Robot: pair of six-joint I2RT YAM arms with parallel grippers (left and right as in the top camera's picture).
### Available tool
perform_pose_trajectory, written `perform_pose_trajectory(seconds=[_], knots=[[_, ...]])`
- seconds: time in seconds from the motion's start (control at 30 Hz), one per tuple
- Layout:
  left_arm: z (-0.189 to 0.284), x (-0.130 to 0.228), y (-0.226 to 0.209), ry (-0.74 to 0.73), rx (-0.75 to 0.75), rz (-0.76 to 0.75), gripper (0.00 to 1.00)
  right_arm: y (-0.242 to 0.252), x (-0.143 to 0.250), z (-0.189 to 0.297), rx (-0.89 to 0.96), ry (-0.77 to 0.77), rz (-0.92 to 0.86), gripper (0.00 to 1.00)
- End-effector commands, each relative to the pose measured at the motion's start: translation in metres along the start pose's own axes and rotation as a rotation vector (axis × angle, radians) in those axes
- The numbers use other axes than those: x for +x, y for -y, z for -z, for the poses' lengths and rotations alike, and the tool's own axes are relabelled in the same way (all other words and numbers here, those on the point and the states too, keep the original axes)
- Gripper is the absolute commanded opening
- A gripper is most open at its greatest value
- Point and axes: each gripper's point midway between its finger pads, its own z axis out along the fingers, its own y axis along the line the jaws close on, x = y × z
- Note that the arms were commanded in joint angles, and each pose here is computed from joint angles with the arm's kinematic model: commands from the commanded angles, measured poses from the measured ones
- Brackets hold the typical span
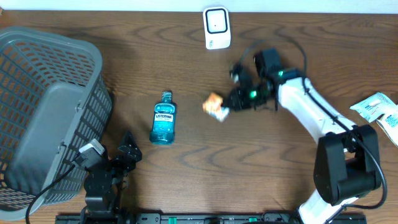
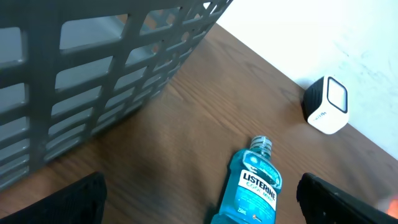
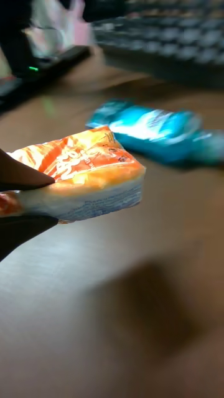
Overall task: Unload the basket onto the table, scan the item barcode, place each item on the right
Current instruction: 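Hold the Kleenex pack against the scanner face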
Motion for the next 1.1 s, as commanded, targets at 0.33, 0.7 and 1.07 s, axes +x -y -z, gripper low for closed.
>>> perform_pose_trajectory(seconds=[0.33,0.7,1.07], knots=[[-0.001,0.005,-0.007,-0.009,-0.025,-0.001,0.98,0.016,-0.143,0.093,0.728,0.5,0.211,0.01],[-0.001,0.005,-0.007,-0.009,-0.026,-0.001,0.98,0.045,-0.213,0.078,0.821,0.659,0.209,0.01],[-0.001,0.005,-0.007,-0.009,-0.025,-0.001,0.98,0.075,-0.274,0.034,0.932,0.704,0.22,0.01]])
